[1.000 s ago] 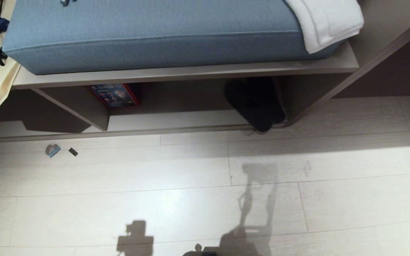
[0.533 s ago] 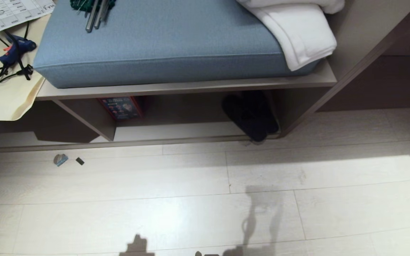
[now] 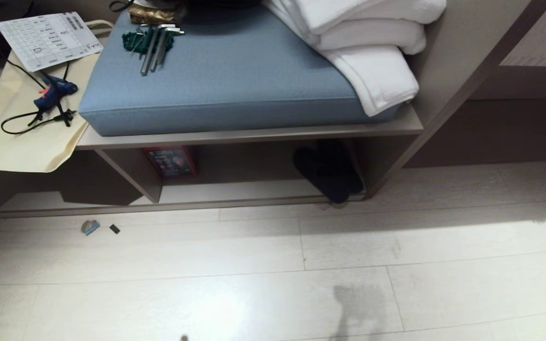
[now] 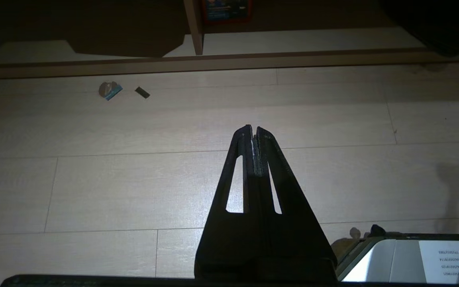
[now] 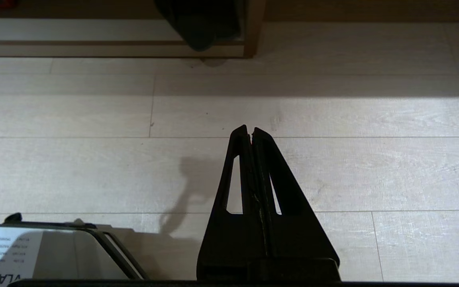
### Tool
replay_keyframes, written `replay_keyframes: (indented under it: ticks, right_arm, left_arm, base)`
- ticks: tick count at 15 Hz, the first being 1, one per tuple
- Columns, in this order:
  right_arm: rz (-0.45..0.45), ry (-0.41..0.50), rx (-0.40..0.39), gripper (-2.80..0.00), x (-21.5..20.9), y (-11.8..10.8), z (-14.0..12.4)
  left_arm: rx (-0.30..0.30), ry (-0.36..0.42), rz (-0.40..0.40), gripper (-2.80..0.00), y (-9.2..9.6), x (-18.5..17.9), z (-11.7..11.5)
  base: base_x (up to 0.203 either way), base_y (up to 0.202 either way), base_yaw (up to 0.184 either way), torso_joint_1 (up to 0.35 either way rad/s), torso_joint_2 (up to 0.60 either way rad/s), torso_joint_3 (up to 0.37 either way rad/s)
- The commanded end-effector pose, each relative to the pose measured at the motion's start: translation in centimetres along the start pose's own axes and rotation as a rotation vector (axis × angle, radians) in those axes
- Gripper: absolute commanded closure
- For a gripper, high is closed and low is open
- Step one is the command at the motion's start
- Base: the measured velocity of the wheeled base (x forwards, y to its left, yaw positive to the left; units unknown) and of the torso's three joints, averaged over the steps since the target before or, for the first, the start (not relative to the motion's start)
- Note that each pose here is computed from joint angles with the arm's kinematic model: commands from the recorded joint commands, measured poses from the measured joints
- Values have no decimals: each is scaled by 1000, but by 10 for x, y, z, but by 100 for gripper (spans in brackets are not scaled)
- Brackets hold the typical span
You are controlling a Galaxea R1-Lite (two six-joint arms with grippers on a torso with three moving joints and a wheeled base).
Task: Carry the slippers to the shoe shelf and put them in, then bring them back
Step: Pick up the slippers in the shoe cabinet
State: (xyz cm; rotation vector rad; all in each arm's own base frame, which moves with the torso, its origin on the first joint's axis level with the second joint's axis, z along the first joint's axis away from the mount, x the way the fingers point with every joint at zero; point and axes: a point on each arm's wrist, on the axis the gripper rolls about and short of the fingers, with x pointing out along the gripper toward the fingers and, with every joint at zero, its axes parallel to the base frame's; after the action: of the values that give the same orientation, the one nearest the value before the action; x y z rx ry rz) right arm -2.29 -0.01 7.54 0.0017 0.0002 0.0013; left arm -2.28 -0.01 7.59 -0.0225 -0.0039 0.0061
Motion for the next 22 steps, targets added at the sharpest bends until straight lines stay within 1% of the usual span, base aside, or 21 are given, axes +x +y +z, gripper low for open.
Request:
replay_keyframes:
  ticks: [1,22]
  right_arm:
    - [0,1,0,0,0,0,0]
    - [0,1,0,0,0,0,0]
  left_arm:
    - [0,-1,1,0,0,0,0]
    - [-1,1,0,0,0,0,0]
  base:
    - [0,0,0,5,0,207]
    - [0,0,0,4,1,202]
